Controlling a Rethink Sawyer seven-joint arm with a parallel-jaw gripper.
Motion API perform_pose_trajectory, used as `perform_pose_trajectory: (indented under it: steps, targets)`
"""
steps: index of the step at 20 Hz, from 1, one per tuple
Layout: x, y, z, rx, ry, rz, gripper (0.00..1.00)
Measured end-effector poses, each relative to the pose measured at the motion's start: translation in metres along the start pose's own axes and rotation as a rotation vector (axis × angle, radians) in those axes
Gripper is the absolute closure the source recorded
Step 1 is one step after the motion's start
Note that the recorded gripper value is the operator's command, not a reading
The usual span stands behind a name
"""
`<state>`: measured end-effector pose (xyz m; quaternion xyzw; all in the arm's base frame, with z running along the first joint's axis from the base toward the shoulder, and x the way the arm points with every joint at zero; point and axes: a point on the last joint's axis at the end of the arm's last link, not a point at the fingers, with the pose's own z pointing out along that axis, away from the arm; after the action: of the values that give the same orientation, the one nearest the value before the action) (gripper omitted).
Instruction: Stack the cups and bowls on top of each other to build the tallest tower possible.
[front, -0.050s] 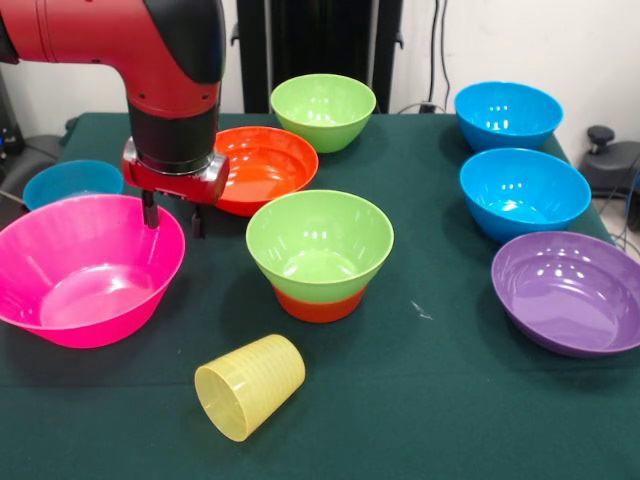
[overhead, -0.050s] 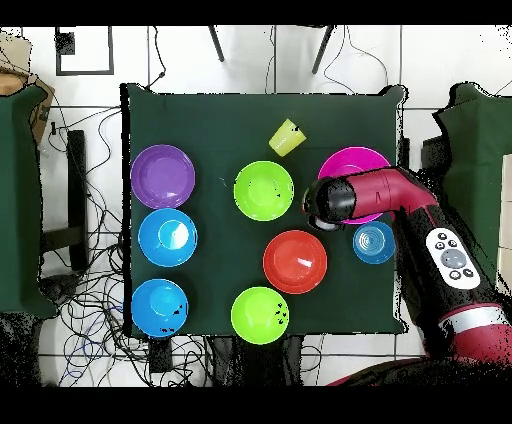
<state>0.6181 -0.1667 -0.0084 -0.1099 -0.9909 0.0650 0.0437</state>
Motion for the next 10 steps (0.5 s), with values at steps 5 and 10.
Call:
perform_pose_trajectory:
  steps: [5,10]
  targets:
    - [0.0009,-0.0014,0.0014,0.008,-0.002,-0.006,0.0]
    - [0.0015,-0.0021,0.0022,0.012,-0.003,-0.01,0.0]
